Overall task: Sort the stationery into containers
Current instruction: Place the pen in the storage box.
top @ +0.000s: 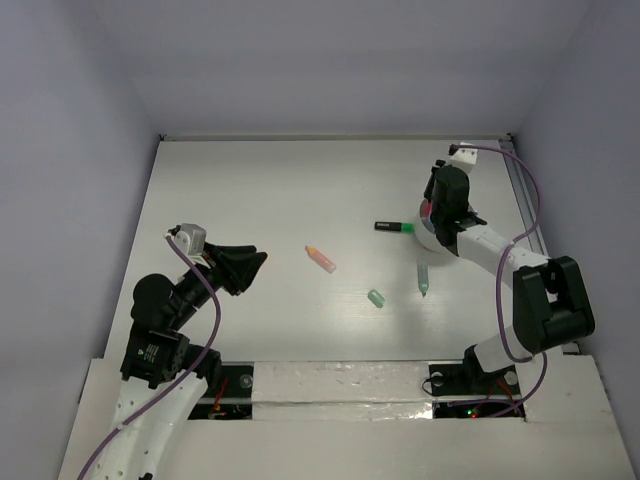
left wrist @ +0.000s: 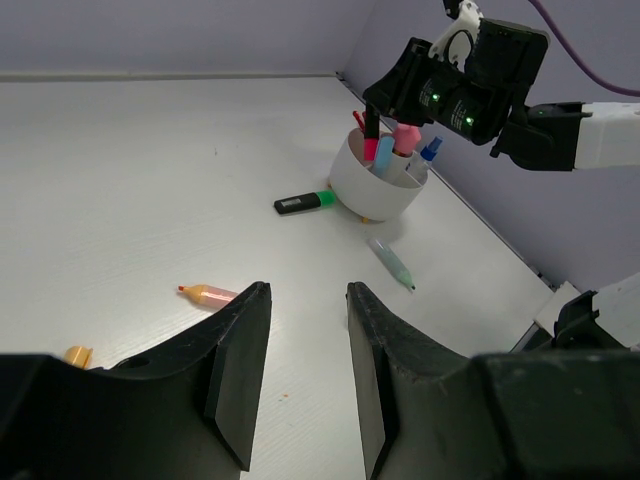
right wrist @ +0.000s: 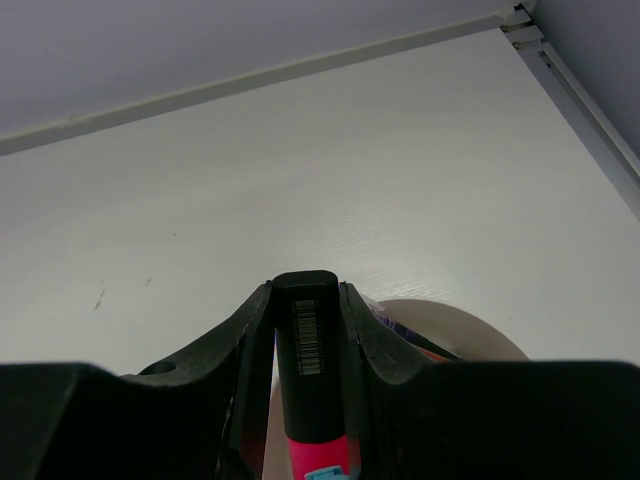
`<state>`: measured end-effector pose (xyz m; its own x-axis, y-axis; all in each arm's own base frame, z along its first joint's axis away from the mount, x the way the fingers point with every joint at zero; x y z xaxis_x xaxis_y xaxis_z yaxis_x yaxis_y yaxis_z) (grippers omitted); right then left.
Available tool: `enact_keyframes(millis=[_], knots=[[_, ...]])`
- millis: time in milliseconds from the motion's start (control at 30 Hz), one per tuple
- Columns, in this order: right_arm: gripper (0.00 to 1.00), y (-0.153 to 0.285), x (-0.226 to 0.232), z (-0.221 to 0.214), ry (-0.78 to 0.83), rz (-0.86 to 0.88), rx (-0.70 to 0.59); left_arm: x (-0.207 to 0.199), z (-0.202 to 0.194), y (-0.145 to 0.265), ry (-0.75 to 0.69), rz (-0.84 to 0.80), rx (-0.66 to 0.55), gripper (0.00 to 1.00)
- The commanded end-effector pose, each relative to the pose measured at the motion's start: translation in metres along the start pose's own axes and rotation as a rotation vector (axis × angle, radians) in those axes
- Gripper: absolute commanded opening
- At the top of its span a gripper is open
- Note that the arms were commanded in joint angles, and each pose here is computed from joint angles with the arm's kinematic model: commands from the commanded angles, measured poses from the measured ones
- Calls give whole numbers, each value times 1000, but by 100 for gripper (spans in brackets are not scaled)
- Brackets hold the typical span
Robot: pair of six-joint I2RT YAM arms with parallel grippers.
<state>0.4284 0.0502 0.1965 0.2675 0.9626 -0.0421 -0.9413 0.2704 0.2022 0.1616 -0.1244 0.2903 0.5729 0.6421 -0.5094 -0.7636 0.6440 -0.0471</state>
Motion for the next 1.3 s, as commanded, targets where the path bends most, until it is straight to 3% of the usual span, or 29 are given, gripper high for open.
enact_keyframes(millis=[0, 300, 567, 767, 1100, 1267], knots=[[27, 5, -4, 21, -41, 2, -83, -11, 14, 2, -33, -47, -56, 33], [17, 4, -3, 24, -48, 10, -110, -11, 14, 2, -33, -48, -56, 33], [17, 10, -5, 18, -57, 22, -132, -11, 14, 1, -31, -47, -51, 33], [24, 16, -4, 15, -56, 57, -141, -11, 14, 1, -31, -47, -53, 33], [48, 23, -2, 14, -59, 96, -142, -11, 14, 1, -32, -50, -53, 33], [48, 28, -4, 21, -67, 98, -149, -12, 14, 2, -34, -52, -55, 33]])
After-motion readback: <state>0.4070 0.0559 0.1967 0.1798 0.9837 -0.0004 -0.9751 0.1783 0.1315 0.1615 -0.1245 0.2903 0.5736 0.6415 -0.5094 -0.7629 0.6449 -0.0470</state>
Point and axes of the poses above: each gripper's point midway between its finger pads, its own y axis back along the fingers, its own x axis along the line the jaws close on, z = x × y, the point moved 3 cm from there along y, back along the fingers, and after that the axes turned 7 degrees about y, right-handed, at the moved point
